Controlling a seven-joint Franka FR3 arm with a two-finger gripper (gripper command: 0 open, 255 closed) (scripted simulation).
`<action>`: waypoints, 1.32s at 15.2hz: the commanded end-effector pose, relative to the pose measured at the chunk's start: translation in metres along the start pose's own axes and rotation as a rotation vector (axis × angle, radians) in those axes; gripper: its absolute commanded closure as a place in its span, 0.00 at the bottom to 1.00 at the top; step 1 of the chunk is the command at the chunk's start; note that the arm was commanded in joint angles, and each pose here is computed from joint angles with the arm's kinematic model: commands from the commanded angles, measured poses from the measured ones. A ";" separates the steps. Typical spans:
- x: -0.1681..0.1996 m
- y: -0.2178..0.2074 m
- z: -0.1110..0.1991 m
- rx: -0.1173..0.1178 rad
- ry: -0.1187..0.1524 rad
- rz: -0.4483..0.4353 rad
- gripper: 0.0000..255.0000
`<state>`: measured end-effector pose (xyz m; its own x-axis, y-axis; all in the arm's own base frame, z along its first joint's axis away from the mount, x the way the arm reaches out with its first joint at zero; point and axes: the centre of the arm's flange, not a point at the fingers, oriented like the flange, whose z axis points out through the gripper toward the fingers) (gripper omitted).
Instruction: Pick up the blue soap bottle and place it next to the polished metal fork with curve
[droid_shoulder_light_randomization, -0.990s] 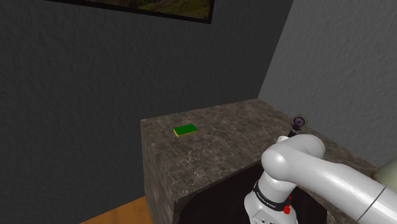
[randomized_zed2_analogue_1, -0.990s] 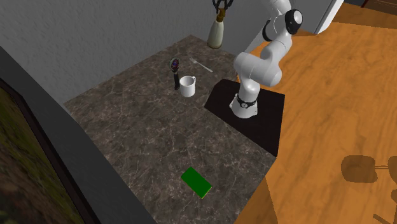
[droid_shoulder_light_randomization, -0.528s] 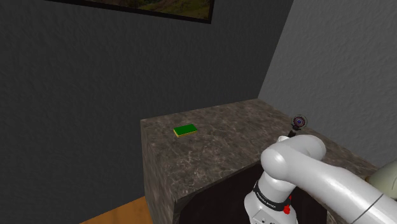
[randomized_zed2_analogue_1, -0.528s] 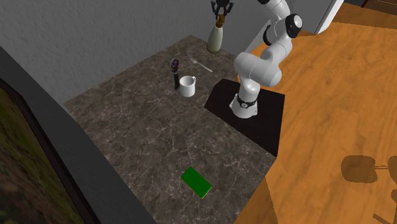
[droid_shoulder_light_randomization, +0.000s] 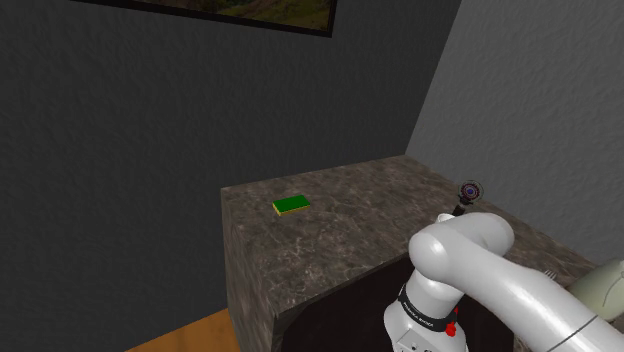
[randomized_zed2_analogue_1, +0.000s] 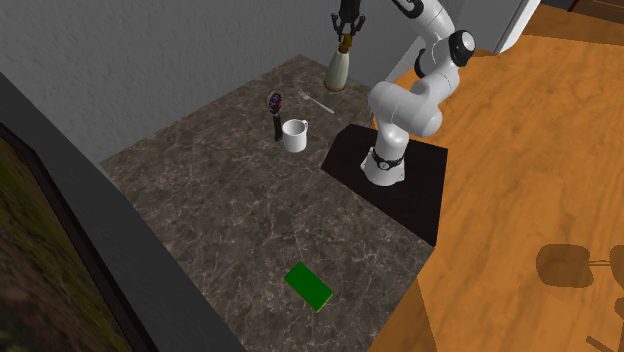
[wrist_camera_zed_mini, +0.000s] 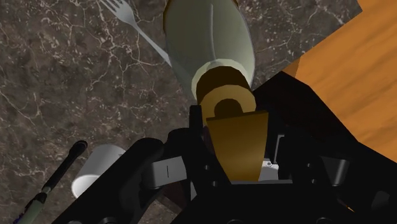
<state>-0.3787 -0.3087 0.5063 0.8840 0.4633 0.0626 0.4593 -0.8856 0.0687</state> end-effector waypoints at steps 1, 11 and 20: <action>0.000 -0.001 0.010 0.000 -0.001 0.000 1.00; -0.003 -0.004 0.063 0.000 -0.001 0.000 1.00; -0.004 -0.005 0.069 0.000 -0.001 0.000 1.00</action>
<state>-0.3782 -0.3081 0.4409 0.8848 0.4628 0.0551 0.4586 -0.8856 0.0740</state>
